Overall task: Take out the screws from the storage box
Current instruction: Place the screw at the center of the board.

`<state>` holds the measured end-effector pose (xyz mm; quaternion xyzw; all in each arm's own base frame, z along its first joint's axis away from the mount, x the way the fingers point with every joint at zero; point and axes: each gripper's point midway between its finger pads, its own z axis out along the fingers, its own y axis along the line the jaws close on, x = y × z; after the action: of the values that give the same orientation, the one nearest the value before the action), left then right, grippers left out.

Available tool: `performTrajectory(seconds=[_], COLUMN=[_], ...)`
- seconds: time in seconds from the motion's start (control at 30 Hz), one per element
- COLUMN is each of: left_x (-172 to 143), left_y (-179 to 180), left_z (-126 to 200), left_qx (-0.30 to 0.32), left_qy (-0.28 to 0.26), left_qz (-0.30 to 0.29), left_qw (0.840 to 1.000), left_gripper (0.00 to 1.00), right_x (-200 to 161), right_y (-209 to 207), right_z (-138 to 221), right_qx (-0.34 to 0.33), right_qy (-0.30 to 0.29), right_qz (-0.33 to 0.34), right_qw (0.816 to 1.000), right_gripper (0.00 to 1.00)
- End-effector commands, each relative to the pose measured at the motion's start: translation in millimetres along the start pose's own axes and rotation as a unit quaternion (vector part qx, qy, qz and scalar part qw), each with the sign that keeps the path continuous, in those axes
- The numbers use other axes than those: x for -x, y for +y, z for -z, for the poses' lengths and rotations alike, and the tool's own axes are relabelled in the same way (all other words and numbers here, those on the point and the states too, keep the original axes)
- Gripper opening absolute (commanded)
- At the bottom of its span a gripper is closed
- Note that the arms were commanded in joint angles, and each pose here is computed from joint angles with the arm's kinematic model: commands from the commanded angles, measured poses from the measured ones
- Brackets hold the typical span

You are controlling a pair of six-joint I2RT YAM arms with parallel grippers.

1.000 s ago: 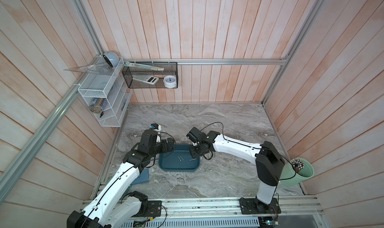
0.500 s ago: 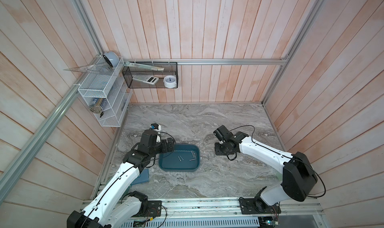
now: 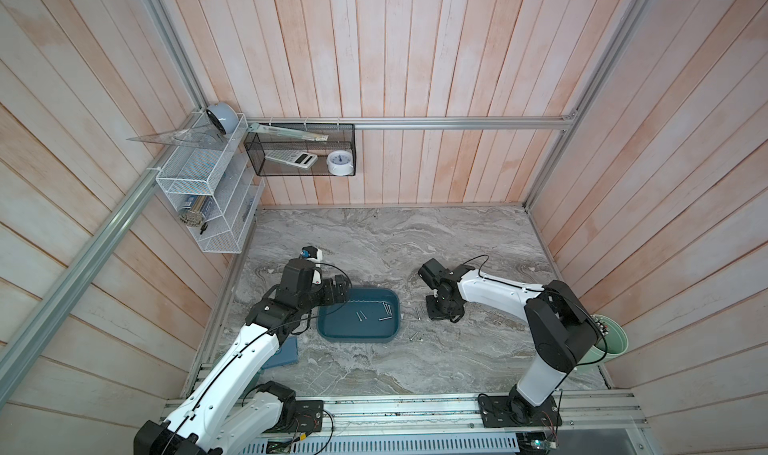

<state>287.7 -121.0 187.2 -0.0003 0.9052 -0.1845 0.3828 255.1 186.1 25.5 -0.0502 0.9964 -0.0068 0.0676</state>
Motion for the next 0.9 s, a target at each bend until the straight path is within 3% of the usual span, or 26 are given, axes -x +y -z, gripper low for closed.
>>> performTrajectory(seconds=[0.0,0.37,0.47,0.67,0.87], left_x=[0.9,3.3,5.3,12.9,18.1], left_y=[6.3,10.6,24.3,44.2,41.1], left_z=[1.1,5.1,8.6,21.1,27.3], left_qx=[0.012,0.026,0.065,0.129,0.122], left_qy=[-0.011,-0.019,-0.026,-0.040,-0.055], left_qz=[0.004,0.004,0.004,-0.001,-0.005], left_qw=[1.000,0.999,0.998,0.991,0.991], left_gripper=[1.00,1.00,1.00,1.00,1.00], right_x=[-5.9,-3.9,-2.0,5.7,18.8], right_y=[0.5,2.7,2.6,7.1,26.1], right_z=[-7.9,3.3,10.8,38.3,76.3], right_qx=[0.000,0.011,0.015,0.043,0.068], right_qy=[0.016,0.008,0.001,-0.033,-0.064], right_qz=[0.001,-0.003,-0.004,-0.007,0.017], right_qw=[1.000,1.000,1.000,0.998,0.995], right_gripper=[0.07,0.19,0.21,0.18,0.17])
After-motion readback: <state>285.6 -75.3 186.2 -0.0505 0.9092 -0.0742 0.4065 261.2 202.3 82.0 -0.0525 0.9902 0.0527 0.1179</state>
